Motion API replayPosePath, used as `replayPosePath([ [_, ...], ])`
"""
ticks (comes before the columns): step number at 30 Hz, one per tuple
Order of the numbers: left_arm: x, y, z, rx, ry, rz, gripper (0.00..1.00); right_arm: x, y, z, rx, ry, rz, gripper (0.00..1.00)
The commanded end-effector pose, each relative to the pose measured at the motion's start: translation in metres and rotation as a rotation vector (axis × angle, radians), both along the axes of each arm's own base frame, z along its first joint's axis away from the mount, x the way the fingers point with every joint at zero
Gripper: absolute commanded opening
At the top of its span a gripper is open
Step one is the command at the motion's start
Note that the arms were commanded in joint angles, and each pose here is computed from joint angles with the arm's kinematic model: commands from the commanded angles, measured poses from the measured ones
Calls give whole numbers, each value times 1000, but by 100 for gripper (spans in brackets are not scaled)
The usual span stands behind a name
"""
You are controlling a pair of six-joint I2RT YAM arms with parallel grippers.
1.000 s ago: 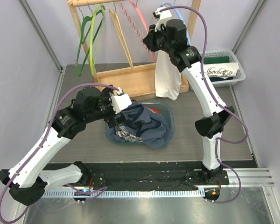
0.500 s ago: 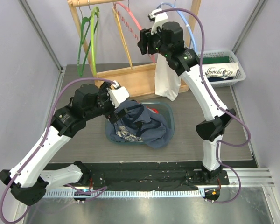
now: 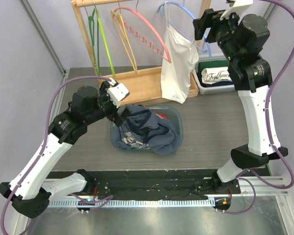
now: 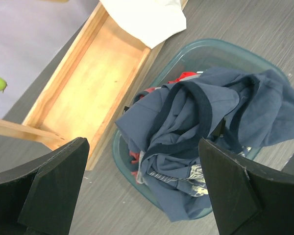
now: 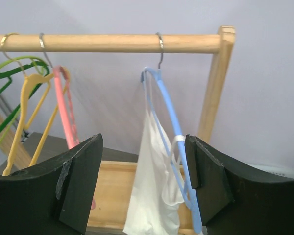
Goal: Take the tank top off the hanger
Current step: Place the hanger at the clothesline, then pick up the hanger from the clothesline.
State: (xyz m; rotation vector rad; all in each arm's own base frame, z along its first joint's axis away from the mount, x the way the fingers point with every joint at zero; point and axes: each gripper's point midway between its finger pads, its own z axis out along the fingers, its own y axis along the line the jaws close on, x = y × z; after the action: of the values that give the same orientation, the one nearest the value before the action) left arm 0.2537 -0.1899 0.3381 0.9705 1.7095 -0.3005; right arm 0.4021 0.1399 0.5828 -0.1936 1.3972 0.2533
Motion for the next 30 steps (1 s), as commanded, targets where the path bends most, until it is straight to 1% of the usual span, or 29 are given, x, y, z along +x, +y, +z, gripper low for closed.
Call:
replayPosePath([
  [1,-3,-3,20,-122,-8,4,100,29,-14,-28,-16,63,-40,76],
  [5,-4,2,21,-173,23,22,100,40,-33,-36,-17,79,-63,80],
  [7,-4,4,24,-207,33,34,100,45,-30,-42,-27,89,-36,81],
  [10,-3,6,22,-259,60,59,100,53,-38,-49,-41,101,-37,83],
  [12,-4,7,19,-272,71,61,100,58,-47,-51,-34,106,-44,83],
  [18,-6,7,13,-278,93,61,100,66,-54,-60,-35,122,-6,83],
  [19,-5,7,12,-277,94,65,100,68,-58,-61,-15,128,-9,83],
  [30,-6,11,11,-291,95,72,100,79,-44,-84,16,178,114,81],
])
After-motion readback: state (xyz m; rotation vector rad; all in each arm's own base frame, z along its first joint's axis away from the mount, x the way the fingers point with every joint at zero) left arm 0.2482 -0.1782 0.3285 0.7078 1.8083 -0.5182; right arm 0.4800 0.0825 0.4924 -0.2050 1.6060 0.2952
